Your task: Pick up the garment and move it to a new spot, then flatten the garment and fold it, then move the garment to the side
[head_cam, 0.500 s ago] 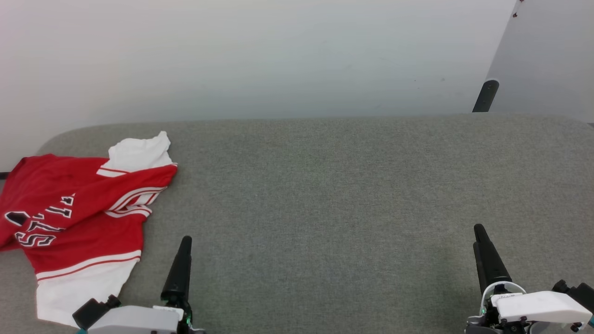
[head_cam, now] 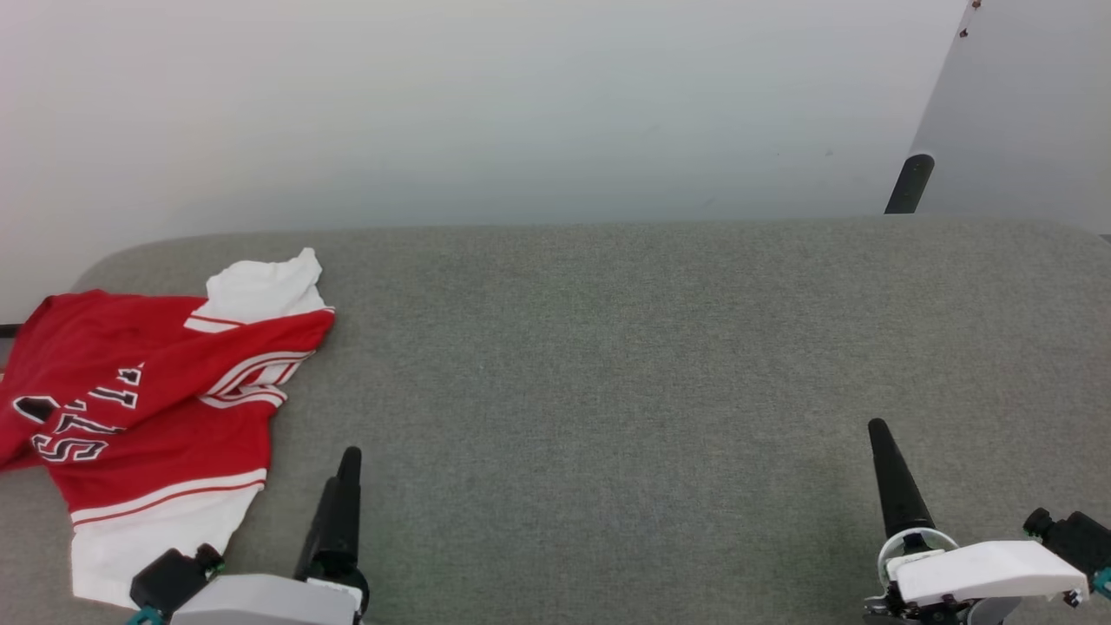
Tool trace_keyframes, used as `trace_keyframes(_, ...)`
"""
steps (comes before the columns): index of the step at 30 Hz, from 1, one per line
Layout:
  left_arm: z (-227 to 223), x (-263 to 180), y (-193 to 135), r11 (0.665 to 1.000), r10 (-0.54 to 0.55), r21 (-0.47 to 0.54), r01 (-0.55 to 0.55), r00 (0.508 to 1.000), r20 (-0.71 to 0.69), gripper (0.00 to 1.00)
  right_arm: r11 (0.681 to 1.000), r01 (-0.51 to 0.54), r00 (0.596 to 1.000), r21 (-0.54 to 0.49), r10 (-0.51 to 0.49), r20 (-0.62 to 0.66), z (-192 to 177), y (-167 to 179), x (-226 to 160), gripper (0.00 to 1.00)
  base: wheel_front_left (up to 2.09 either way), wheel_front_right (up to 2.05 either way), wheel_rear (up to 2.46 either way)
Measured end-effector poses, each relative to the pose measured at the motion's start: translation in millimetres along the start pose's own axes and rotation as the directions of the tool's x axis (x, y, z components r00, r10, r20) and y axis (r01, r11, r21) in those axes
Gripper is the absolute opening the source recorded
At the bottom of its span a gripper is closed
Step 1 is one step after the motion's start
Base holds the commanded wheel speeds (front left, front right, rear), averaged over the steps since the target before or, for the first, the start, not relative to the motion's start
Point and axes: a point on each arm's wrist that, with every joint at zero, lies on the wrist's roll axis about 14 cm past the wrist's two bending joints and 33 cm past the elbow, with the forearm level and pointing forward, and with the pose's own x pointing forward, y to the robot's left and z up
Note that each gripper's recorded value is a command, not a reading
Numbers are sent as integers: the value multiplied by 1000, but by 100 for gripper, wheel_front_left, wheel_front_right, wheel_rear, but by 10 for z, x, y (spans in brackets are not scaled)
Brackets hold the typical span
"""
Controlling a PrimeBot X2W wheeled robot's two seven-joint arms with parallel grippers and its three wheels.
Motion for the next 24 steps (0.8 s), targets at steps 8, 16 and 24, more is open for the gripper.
trace_keyframes(8, 83, 4, -76, 978, -33, 205, 25, 999, 33, 100, 987, -24, 1000, -160, 23, -9, -33, 35, -3, 100, 0, 0, 0)
trace_keyframes(16, 108, -23, -145, 924, -65, 380, 42, 997, 48, 100, 941, -50, 999, -334, 46, -22, -60, 65, -2, 100, 0, 0, 0)
trace_keyframes(24, 138, -38, -182, 857, -89, 513, 48, 995, 54, 100, 883, -75, 997, -463, 65, -38, -104, 93, -10, 100, 0, 0, 0)
